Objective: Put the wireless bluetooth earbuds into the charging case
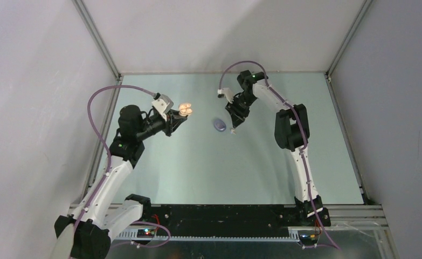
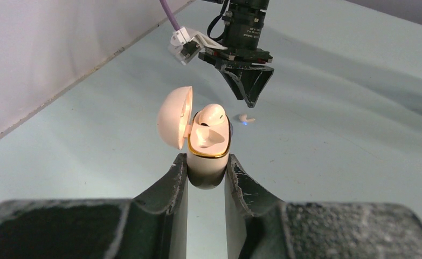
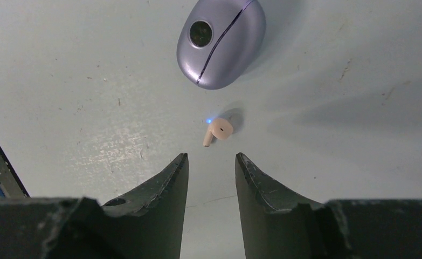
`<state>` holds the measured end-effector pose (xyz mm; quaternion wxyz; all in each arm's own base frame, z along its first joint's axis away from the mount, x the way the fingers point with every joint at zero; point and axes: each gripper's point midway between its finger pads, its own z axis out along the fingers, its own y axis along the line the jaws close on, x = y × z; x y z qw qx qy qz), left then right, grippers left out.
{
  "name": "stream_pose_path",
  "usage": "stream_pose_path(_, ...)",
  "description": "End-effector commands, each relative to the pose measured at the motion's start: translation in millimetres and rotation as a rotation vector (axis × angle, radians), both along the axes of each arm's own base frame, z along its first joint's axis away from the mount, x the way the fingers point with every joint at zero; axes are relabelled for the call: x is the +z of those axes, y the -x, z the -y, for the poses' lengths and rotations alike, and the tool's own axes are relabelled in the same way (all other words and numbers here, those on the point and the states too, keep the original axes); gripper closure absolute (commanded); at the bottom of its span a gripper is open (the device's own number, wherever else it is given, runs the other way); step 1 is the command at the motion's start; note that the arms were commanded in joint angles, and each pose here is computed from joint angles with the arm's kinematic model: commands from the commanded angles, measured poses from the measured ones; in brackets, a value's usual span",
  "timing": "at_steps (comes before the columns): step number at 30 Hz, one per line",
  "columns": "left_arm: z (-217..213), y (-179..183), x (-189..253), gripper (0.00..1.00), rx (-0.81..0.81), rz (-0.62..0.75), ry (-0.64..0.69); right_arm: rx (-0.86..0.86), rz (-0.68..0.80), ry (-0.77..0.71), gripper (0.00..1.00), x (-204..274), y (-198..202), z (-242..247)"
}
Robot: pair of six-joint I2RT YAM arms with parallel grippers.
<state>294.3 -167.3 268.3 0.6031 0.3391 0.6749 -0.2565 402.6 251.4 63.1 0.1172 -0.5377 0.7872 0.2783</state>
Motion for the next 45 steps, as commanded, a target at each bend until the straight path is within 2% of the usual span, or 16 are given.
stream_pose_path(1, -3.0, 0.3, 3.8, 1.0, -0.003, 0.032, -0.016, 0.003, 0.003, 0.044, 0.57, -0.9, 1.5, -2.0)
stream_pose_path(25, -6.1, -4.3, 4.1, 1.0, 0.021, 0.031, -0.023, -0.03, 0.044, 0.135, 0.59, -32.9, -2.4, -21.8)
stream_pose_path(39, -5.9, -4.6, 2.1, 1.0, 0.023, 0.028, -0.021, -0.061, 0.065, 0.189, 0.58, -38.2, 1.2, -11.7)
stream_pose_path(45, -5.7, -6.1, -0.7, 1.0, 0.026, 0.016, -0.012, -0.07, 0.061, 0.21, 0.61, -46.5, 8.1, -9.2)
